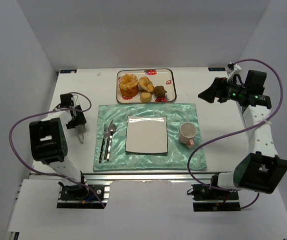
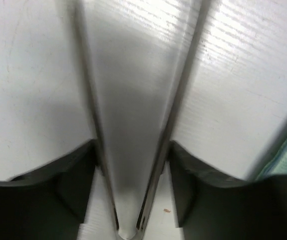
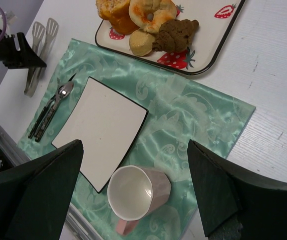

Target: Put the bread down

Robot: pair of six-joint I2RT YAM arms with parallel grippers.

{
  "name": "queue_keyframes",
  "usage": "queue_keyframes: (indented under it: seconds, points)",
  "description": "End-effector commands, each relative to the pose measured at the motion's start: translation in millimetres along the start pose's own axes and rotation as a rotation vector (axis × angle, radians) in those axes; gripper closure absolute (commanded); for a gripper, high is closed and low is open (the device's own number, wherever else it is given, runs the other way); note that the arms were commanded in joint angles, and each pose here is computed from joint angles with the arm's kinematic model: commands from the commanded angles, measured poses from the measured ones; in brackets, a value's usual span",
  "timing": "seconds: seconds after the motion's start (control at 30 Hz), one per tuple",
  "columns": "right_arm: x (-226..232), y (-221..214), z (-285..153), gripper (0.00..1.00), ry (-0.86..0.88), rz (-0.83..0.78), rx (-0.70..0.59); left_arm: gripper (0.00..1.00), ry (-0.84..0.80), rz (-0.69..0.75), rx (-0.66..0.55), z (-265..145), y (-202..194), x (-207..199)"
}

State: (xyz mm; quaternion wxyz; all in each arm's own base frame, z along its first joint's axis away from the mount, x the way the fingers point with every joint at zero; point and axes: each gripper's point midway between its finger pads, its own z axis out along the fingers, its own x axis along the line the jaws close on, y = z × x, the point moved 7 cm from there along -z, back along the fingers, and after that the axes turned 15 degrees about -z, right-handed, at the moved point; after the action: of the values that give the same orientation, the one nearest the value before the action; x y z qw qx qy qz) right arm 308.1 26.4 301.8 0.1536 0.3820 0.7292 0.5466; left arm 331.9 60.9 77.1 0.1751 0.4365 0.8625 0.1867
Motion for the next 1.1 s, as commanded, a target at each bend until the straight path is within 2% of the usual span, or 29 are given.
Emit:
queue_keyframes:
  seconds: [0.0,0.2,0.27,0.33,0.37,0.4,0.57,0.87,1.07]
  points:
    - [-1,8,-1,0.11,0.015,-0.020,-0.032,0.38,-0.074,-0.031,-0.042,-16,3,-5]
    - [0,7,0,0.11,0.028,-0.009,-0.040,0.66,-0.251,-0.083,-0.135,-61,19,-24]
    - [0,6,0,0.11,0.033,-0.007,-0.041,0.66,-0.305,-0.096,-0.169,-80,25,-29]
    - [0,4,1,0.11,0.037,-0.008,-0.042,0.64,-0.357,-0.112,-0.164,-93,26,-34]
    - [1,4,1,0.11,0.044,-0.009,-0.044,0.54,-0.376,-0.115,-0.160,-103,26,-36]
    - [2,4,1,0.11,0.046,0.014,-0.046,0.50,-0.393,-0.115,-0.164,-111,29,-38]
    - [5,2,1,0.11,0.060,0.027,-0.056,0.40,-0.461,-0.100,-0.197,-153,33,-41]
    - [7,2,2,0.11,0.078,0.036,-0.075,0.37,-0.579,-0.071,-0.181,-201,30,-59]
    - [10,1,1,0.11,0.084,0.037,-0.079,0.37,-0.673,0.046,-0.124,-228,22,-115]
